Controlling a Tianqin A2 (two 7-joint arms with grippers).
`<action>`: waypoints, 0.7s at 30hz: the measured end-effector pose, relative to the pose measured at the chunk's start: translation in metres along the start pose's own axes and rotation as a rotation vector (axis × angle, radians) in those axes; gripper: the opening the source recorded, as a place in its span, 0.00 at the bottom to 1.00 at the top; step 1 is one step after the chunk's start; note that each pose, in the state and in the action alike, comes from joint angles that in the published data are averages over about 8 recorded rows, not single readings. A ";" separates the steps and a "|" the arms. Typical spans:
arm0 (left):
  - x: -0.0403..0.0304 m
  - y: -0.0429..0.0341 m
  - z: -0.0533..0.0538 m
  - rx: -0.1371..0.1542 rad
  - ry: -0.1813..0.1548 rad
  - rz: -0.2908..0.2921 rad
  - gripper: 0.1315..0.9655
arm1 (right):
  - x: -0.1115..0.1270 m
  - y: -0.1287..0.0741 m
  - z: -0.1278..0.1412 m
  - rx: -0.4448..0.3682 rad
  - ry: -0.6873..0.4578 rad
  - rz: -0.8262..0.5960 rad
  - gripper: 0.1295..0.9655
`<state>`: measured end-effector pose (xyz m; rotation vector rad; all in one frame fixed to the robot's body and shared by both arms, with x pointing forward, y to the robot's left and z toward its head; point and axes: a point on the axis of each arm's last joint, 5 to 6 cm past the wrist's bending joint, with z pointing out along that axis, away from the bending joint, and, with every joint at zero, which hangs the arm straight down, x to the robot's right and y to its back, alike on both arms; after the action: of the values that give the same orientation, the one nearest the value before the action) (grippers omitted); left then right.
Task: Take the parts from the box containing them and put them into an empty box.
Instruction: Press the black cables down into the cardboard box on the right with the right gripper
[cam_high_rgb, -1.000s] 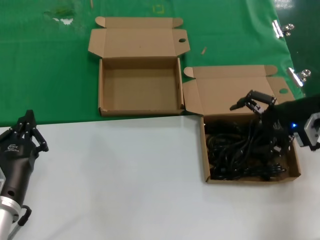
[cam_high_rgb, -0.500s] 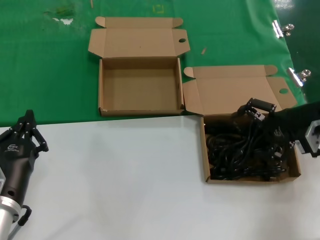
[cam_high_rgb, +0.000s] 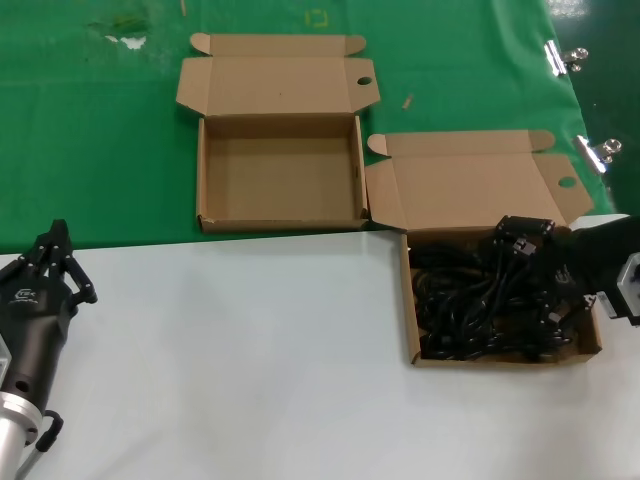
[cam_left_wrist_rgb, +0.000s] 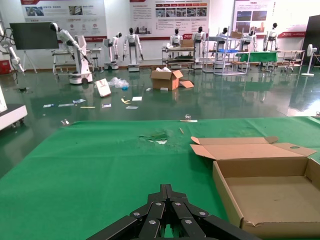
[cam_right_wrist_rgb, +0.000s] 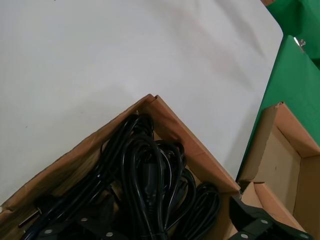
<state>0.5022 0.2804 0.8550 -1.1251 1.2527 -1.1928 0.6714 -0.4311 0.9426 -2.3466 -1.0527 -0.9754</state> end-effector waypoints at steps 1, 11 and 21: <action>0.0000 0.0000 0.000 0.000 0.000 0.000 0.01 | 0.000 0.000 0.000 -0.001 -0.001 0.001 0.84; 0.0000 0.0000 0.000 0.000 0.000 0.000 0.01 | -0.004 0.000 0.002 -0.003 -0.007 0.004 0.71; 0.0000 0.0000 0.000 0.000 0.000 0.000 0.01 | -0.016 -0.005 0.006 0.017 -0.022 0.052 0.43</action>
<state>0.5022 0.2804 0.8550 -1.1252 1.2527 -1.1929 0.6626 -0.4321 0.9272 -2.3640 -0.9989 -0.9194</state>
